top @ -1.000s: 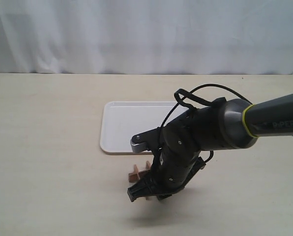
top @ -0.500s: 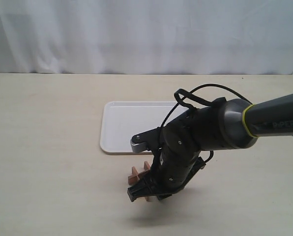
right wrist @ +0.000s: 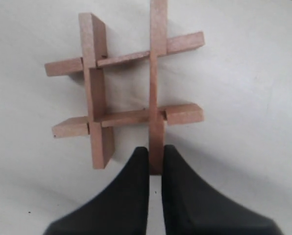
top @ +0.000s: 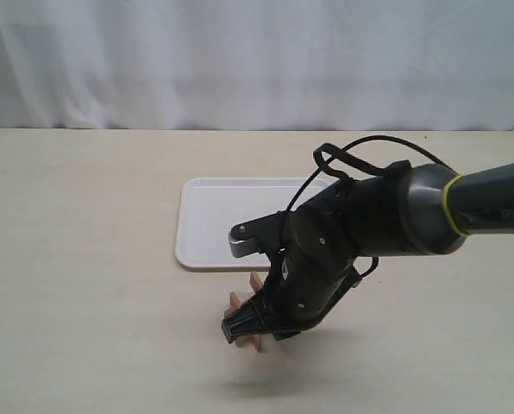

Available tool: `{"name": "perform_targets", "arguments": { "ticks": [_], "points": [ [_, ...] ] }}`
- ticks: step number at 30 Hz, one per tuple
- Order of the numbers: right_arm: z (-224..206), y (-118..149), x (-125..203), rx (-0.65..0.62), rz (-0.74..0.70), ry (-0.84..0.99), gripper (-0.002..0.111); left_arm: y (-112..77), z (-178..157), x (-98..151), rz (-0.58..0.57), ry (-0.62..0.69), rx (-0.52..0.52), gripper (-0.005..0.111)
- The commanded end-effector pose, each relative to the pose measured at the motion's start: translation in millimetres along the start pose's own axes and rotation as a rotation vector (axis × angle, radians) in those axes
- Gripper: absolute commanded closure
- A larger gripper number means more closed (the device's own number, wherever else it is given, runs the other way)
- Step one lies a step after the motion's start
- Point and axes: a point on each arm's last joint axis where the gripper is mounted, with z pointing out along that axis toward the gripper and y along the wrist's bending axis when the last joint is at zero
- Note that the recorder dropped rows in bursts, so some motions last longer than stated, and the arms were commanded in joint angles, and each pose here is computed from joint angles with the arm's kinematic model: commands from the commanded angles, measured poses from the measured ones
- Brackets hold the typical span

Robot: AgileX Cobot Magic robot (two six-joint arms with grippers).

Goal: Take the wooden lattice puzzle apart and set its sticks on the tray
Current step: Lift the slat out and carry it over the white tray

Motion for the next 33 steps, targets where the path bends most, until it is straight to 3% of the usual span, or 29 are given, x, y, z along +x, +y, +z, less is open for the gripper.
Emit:
{"name": "perform_targets", "arguments": {
  "ticks": [1,14,27,33],
  "points": [
    [-14.8,0.2,-1.2,0.002,-0.007,-0.020,0.104,-0.1,0.2,-0.3,-0.004,-0.009,0.000,0.107],
    [-66.4,-6.5,-6.0,0.031,-0.062,-0.166,0.104,-0.1,0.2,-0.3,-0.004,-0.009,0.000,0.107],
    [-100.1,-74.4,-48.8,0.102,0.139,-0.288,0.104,-0.1,0.2,-0.3,-0.004,-0.009,0.000,0.107],
    [-94.4,-84.1,-77.0,0.133,0.167,-0.216,0.104,-0.1,0.2,-0.3,-0.004,-0.009,0.000,0.107]
  ]
}}
